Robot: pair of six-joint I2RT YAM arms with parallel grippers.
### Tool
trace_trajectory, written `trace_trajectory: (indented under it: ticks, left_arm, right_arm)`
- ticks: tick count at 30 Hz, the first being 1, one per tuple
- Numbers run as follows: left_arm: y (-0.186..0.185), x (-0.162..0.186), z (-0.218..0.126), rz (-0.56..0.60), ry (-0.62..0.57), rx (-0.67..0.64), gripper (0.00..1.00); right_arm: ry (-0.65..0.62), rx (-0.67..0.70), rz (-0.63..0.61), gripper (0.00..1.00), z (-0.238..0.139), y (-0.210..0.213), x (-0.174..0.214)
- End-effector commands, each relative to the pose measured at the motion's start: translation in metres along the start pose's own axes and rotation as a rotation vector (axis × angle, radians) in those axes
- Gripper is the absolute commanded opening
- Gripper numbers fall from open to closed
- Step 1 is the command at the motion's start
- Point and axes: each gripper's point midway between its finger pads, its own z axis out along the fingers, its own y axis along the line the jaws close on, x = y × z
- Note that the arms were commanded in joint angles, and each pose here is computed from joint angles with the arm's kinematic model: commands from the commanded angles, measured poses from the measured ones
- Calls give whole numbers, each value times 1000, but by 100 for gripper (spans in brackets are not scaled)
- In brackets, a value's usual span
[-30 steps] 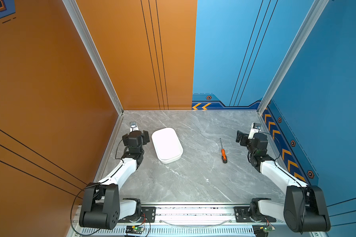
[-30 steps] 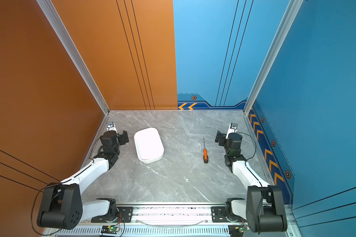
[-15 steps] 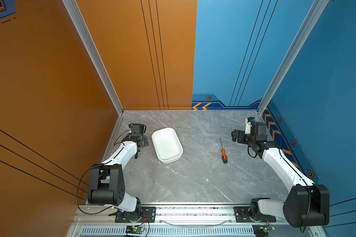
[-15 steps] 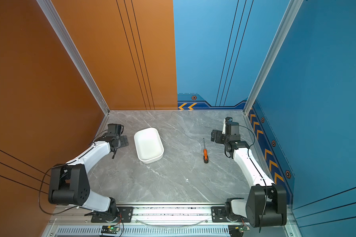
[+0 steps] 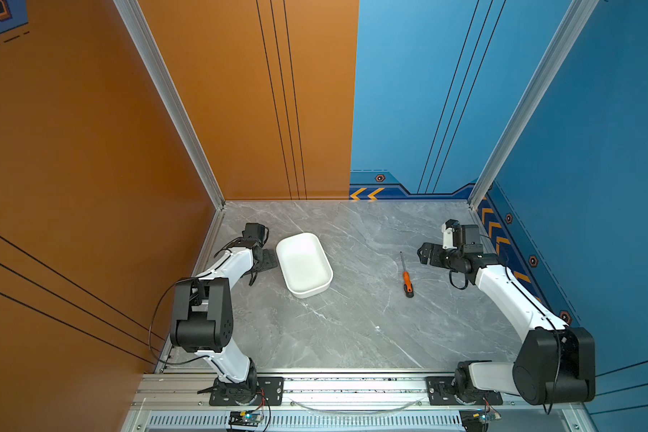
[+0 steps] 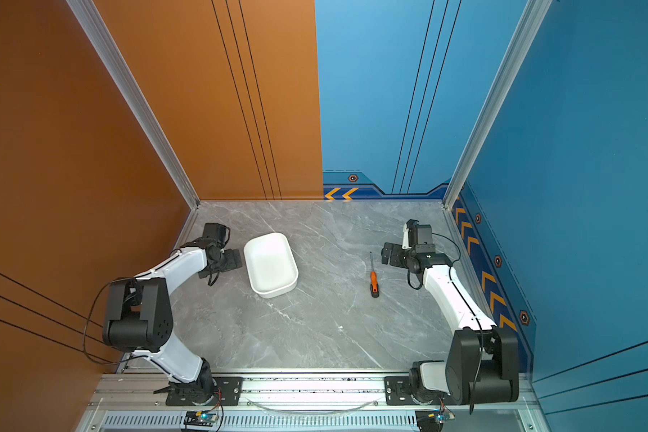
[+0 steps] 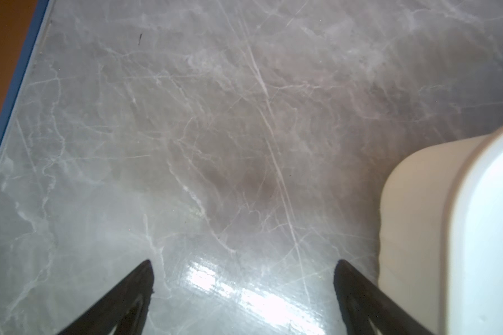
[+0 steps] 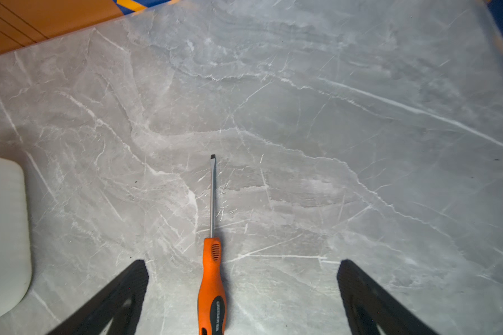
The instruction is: Put the screwdriver in the bin
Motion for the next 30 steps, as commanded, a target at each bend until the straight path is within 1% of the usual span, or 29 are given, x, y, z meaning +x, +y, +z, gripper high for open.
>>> trace_trajectory:
  ticks: [1, 4, 7, 14, 18, 21, 25, 30]
  left_arm:
    - [-21, -2, -2, 25, 28, 86, 98]
    - [-29, -2, -1, 39, 36, 111, 98]
    - [-33, 1, 4, 60, 53, 115, 98]
    - [-17, 9, 4, 41, 71, 63, 98]
    - [-17, 6, 11, 27, 80, 54, 98]
    - [-23, 4, 19, 23, 93, 58, 98]
    - [-38, 4, 27, 45, 109, 75, 98]
    - [-60, 1, 29, 74, 100, 88, 98]
  right_arm:
    - [136, -151, 32, 100, 4, 26, 21]
    - [200, -211, 53, 99, 12, 35, 33]
    - [237, -223, 66, 99, 19, 36, 40]
    - [249, -202, 70, 98, 22, 31, 46]
    - [248, -200, 75, 98, 21, 31, 47]
    - [247, -198, 81, 98, 20, 31, 48]
    - [247, -199, 85, 98, 18, 30, 50]
    - [244, -197, 93, 98, 16, 28, 50]
